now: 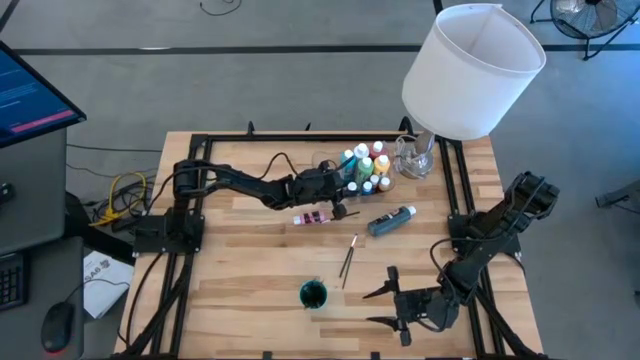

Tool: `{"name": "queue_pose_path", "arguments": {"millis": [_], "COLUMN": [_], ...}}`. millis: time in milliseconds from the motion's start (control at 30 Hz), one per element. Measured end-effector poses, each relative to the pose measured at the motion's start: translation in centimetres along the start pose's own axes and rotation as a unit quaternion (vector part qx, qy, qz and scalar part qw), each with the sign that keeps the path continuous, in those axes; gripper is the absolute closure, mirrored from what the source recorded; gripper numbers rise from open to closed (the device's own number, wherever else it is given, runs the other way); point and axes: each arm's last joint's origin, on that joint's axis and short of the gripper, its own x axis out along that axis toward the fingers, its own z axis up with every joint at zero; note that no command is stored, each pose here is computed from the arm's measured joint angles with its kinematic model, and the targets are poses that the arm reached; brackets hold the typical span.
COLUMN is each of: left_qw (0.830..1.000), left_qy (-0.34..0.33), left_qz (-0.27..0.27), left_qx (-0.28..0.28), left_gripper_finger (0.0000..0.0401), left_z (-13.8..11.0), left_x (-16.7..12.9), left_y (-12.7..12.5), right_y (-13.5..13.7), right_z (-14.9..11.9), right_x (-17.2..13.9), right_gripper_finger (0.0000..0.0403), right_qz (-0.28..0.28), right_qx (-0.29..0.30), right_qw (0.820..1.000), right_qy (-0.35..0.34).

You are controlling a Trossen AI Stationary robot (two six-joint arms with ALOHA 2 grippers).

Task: Pick & Place Paint Supplies
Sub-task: Put the small blue paint bottle into the transparent bin

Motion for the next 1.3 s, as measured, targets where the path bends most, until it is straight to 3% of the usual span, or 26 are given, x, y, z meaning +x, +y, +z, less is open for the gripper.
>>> {"name": "queue_pose_path", "arguments": {"millis": [433, 633, 1100, 1300], "left_qw": [1.000, 0.999, 0.995, 0.993], "left_qy": [0.003, 0.002, 0.009, 0.021], "left_qz": [0.010, 0.042, 0.092, 0.109], "left_qx": [-0.012, -0.022, -0.022, -0.033], "left_gripper_finger": [0.0378, 0.0378, 0.0378, 0.0378], "left_z": [-0.6, -0.6, 1.7, 1.4], "left_x": [0.3, 0.2, 1.0, 0.9], "left_y": [0.0, -0.5, -1.7, -1.7], "right_y": [0.0, 0.0, -0.4, -0.4], "right_z": [0.0, 0.0, 0.0, 0.0], "right_x": [0.0, 0.0, 0.3, 0.3], "right_gripper_finger": [0.0173, 0.0173, 0.0173, 0.0173], "right_qz": [0.000, 0.000, -0.007, -0.006], "right_qx": [-0.001, -0.001, 0.000, 0.000], "right_qw": [1.000, 1.000, 1.000, 1.000], "right_qy": [0.001, 0.002, 0.003, 0.004]}}
